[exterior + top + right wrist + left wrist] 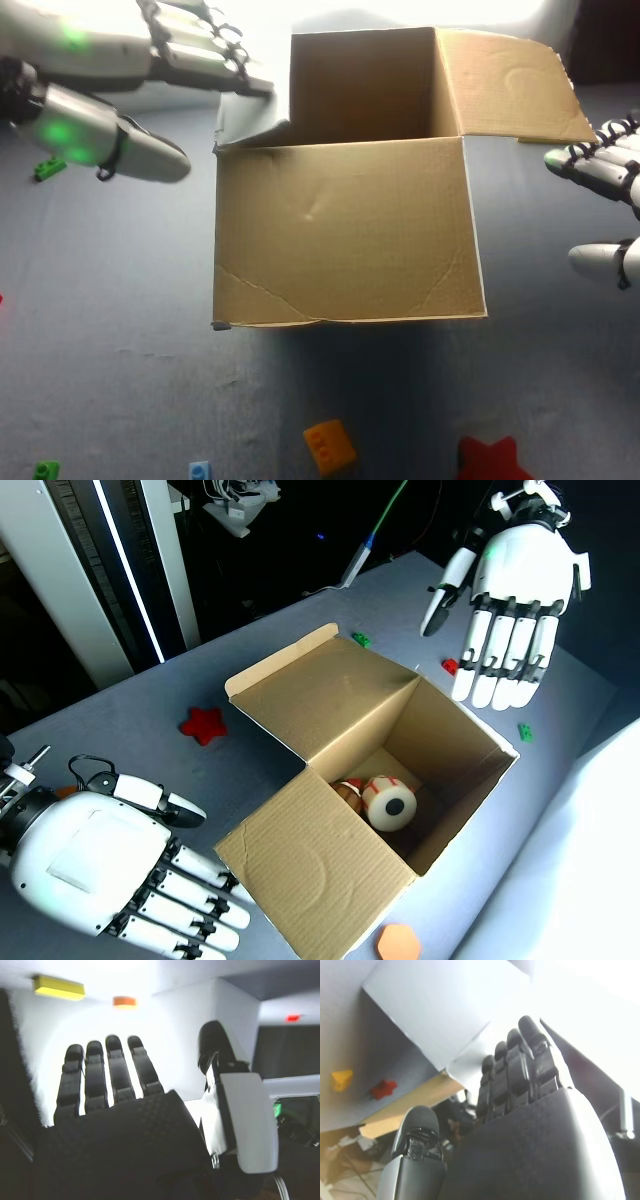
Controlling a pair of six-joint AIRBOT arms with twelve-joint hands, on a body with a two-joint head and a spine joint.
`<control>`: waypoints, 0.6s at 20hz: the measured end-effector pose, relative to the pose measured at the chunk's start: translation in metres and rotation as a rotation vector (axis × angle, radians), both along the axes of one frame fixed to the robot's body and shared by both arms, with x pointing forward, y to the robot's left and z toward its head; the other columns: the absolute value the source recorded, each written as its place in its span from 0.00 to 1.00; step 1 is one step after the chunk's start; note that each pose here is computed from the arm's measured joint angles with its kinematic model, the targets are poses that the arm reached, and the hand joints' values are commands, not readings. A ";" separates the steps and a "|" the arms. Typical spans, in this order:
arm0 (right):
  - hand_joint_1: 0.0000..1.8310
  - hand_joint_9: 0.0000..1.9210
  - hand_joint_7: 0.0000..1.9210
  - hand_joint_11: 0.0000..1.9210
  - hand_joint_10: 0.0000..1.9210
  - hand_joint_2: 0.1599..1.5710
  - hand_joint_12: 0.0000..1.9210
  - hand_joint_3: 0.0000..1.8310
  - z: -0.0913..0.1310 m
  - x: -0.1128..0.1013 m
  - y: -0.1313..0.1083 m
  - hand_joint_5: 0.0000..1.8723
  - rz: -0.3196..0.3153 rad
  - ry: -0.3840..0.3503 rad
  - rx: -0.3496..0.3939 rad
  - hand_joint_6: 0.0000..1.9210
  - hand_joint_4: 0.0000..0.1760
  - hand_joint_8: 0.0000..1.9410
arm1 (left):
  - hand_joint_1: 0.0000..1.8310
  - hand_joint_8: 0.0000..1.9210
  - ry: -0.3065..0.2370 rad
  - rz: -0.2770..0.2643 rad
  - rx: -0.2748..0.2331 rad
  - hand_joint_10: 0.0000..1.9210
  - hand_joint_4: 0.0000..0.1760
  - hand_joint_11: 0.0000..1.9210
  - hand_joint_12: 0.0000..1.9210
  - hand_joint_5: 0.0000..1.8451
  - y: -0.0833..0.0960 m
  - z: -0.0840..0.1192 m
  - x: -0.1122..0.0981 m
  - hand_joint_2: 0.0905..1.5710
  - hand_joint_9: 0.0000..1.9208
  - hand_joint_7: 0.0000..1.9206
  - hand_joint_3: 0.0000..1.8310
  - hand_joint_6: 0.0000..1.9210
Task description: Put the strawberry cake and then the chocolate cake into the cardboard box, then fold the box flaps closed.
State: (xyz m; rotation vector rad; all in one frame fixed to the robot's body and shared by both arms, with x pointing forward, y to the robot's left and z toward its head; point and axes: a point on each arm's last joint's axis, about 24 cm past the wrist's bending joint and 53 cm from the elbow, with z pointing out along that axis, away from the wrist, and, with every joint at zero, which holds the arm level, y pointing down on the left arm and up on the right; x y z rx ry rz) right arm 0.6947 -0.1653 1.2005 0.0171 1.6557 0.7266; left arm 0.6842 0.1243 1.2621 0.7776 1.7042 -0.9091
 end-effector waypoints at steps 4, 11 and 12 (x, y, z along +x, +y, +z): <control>0.02 0.00 0.02 0.00 0.00 0.81 0.00 0.00 0.050 -0.003 -0.003 0.01 0.002 -0.078 0.098 0.00 0.00 0.01 | 0.00 0.00 -0.007 -0.048 0.039 0.00 0.09 0.00 0.40 0.09 -0.021 -0.007 -0.005 0.85 0.11 0.09 0.00 0.01; 0.03 0.02 0.03 0.00 0.01 0.81 0.00 0.00 0.119 -0.025 0.001 0.02 0.053 -0.222 0.199 0.00 0.00 0.00 | 0.00 0.00 0.015 -0.083 0.094 0.01 0.08 0.00 0.37 0.07 -0.035 -0.030 -0.008 0.86 0.11 0.11 0.00 0.00; 0.03 0.01 0.02 0.00 0.00 0.81 0.00 0.00 0.117 -0.026 0.008 0.01 0.067 -0.205 0.198 0.00 0.00 0.00 | 0.01 0.00 0.020 -0.082 0.106 0.00 0.09 0.00 0.37 0.07 -0.033 -0.035 -0.008 0.86 0.10 0.11 0.00 0.00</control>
